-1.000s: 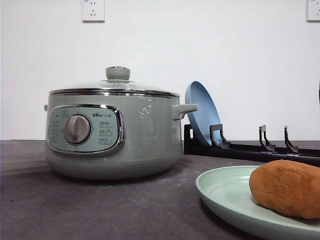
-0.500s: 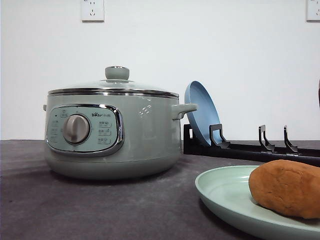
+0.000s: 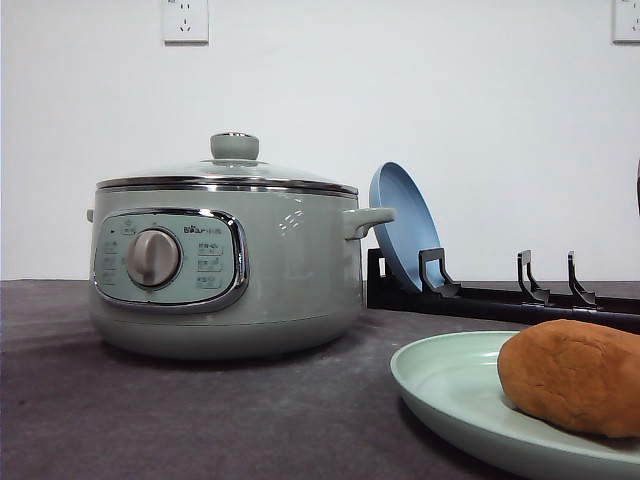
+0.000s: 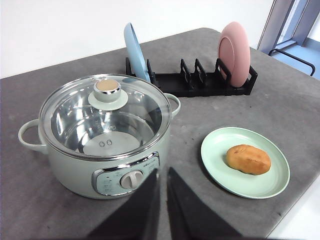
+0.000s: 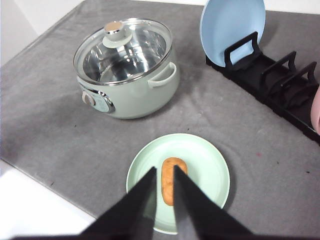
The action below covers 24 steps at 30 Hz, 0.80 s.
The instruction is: Transfer potato from steamer to green plate
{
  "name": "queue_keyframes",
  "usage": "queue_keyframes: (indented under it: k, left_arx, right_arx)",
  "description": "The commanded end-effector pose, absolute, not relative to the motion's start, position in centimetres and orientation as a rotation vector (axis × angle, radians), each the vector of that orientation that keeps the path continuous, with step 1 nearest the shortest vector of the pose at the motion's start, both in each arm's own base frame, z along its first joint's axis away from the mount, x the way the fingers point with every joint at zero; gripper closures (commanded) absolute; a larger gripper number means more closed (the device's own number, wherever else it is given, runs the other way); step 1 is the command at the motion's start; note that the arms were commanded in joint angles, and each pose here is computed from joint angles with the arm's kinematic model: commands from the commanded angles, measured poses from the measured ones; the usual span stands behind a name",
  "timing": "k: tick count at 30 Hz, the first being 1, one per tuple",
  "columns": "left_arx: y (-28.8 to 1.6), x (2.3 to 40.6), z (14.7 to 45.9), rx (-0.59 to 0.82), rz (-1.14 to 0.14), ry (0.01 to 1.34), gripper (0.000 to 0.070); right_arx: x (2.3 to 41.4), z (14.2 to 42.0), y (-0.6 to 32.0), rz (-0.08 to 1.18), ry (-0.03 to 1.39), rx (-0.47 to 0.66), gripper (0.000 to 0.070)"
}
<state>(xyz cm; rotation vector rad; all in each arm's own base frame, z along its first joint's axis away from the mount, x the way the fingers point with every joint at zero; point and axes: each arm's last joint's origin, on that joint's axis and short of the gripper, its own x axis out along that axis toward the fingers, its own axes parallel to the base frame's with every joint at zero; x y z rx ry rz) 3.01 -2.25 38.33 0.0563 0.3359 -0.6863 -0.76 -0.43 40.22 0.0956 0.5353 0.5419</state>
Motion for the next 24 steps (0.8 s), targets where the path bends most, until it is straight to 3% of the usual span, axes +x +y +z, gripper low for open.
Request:
queue_keyframes:
  k: [1, 17, 24]
  left_arx:
    - [-2.3, 3.0, 38.7, 0.049, -0.696, 0.318, 0.07]
    - [-2.3, 3.0, 38.7, 0.048, -0.693, 0.313, 0.07]
    - [-1.7, 3.3, 37.5, 0.019, -0.515, 0.311, 0.07]
  right_arx:
    - [-0.9, 40.6, -0.5, 0.555, 0.511, 0.093, 0.0684]
    - [-0.9, 40.6, -0.5, 0.556, 0.511, 0.093, 0.0684]
    - [-0.9, 40.6, -0.5, 0.556, 0.511, 0.093, 0.0684]
